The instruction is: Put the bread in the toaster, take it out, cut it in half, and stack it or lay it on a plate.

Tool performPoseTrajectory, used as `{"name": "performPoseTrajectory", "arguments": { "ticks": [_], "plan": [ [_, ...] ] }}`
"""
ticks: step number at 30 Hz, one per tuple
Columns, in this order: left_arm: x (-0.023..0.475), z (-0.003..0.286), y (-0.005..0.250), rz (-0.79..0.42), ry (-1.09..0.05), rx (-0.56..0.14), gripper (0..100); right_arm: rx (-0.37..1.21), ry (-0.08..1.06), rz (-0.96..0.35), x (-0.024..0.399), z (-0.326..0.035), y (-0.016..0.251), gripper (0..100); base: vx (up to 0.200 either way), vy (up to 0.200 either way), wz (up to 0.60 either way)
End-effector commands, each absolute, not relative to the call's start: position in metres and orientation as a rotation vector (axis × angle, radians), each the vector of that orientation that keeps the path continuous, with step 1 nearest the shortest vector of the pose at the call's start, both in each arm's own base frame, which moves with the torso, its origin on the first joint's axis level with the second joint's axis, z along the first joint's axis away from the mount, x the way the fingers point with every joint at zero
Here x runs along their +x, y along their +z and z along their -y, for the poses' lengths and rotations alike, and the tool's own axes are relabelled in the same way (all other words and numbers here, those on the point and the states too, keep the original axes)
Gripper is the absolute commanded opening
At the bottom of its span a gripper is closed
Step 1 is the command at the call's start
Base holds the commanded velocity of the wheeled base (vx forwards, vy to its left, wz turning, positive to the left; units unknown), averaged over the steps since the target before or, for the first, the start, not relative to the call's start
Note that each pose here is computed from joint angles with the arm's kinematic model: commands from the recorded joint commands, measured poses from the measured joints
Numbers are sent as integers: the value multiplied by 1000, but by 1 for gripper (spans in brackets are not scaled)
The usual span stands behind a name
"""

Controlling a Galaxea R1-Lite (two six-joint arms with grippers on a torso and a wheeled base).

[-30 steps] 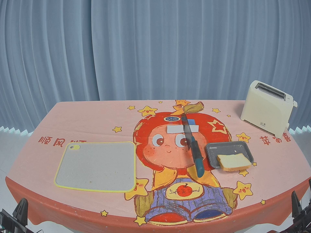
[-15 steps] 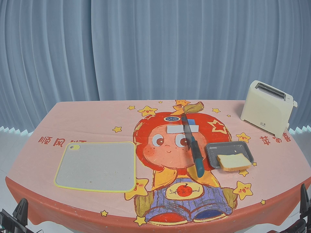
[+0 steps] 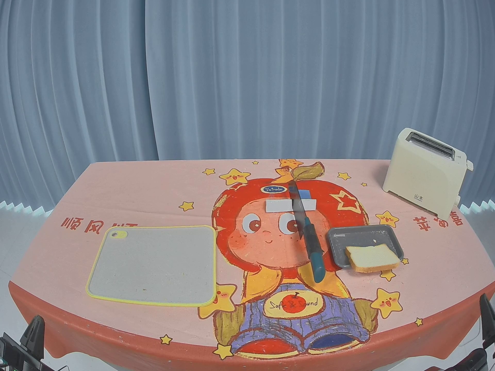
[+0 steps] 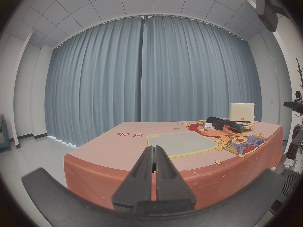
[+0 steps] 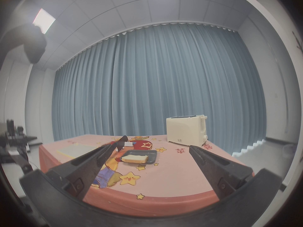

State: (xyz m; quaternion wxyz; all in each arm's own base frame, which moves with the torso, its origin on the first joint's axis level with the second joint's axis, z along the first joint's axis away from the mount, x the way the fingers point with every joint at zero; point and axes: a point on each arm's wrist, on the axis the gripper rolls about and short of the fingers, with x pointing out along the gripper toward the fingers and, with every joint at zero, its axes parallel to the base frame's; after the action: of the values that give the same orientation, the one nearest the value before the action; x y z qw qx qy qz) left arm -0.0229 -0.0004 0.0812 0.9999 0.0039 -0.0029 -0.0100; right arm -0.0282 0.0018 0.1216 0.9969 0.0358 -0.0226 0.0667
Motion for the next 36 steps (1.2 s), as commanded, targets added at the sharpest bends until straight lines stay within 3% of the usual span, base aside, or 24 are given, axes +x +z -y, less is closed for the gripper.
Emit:
{"name": "performPoseTrajectory", "arguments": {
  "ticks": [1, 4, 20, 31, 36],
  "plan": [
    [-23, 0, 76, 5, -20, 8, 0, 149, 134, -22, -17, -2, 144, 100, 0, 0, 0],
    [-23, 0, 76, 5, -20, 8, 0, 197, 137, -51, -11, -2, 154, 100, 0, 0, 0],
    [-23, 0, 76, 5, -20, 8, 0, 246, 187, -248, 20, -5, 154, 100, 0, 0, 0],
    [-23, 0, 76, 5, -20, 8, 0, 452, 280, -374, 25, -8, 144, 100, 0, 0, 0],
    [-23, 0, 76, 5, -20, 8, 0, 526, 270, -436, 30, -9, 141, 100, 0, 0, 0]
  ]
}}
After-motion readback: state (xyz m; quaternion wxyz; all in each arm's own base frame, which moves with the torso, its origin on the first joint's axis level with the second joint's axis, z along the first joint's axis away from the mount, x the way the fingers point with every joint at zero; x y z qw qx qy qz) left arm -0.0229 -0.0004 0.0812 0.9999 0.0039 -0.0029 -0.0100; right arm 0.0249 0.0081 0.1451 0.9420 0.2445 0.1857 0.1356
